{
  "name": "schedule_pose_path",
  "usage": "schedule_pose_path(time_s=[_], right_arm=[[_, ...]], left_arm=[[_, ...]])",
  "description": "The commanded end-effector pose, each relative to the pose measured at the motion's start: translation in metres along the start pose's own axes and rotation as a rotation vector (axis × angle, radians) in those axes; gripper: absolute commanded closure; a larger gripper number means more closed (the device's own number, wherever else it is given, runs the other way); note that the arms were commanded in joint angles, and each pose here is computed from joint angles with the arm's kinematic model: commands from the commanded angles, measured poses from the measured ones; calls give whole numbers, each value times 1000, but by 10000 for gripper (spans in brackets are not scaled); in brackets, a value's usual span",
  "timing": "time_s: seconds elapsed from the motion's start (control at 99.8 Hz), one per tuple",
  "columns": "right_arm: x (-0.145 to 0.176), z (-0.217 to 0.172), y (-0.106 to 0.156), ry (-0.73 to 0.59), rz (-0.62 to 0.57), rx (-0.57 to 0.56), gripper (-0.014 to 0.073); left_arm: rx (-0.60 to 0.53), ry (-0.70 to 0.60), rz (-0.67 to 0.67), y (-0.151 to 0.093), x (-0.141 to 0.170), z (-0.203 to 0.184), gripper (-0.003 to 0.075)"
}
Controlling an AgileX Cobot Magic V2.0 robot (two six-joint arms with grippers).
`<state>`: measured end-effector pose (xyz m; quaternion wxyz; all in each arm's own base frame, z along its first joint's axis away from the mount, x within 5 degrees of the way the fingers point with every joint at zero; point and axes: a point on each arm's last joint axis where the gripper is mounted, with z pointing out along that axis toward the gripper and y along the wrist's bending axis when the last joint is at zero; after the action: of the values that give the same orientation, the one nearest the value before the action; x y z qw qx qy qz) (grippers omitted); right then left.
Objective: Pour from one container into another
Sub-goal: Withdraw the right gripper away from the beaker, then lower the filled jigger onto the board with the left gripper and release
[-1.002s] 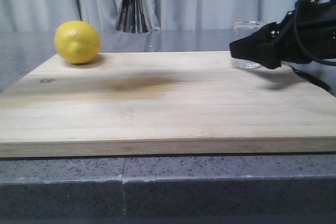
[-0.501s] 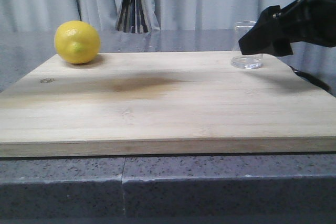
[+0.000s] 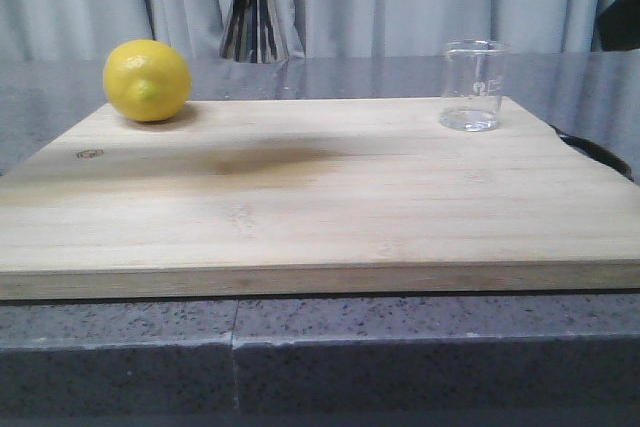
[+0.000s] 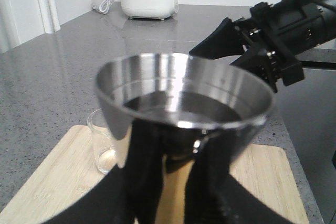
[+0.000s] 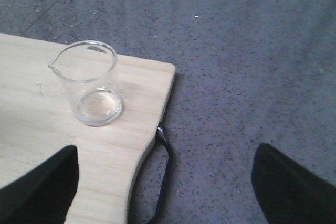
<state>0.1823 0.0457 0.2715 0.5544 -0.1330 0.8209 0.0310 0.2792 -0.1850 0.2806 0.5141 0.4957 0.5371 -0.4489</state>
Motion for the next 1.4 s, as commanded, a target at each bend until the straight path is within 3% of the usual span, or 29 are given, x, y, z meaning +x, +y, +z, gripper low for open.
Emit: schedule_pose_path(time_s=[0.0, 0.271, 1.102, 1.393], right_arm=[[-11, -17, 1, -74, 20, -2, 10], [-7, -41, 3, -78, 28, 22, 10], [-8, -42, 3, -91, -2, 19, 10], [-8, -42, 3, -92, -9, 21, 10]], left_arm=[[37, -156, 24, -8, -33, -3, 531], [37, -156, 24, -8, -33, -3, 531], [31, -151, 22, -7, -32, -3, 531], [47, -135, -27, 1, -12, 4, 531]])
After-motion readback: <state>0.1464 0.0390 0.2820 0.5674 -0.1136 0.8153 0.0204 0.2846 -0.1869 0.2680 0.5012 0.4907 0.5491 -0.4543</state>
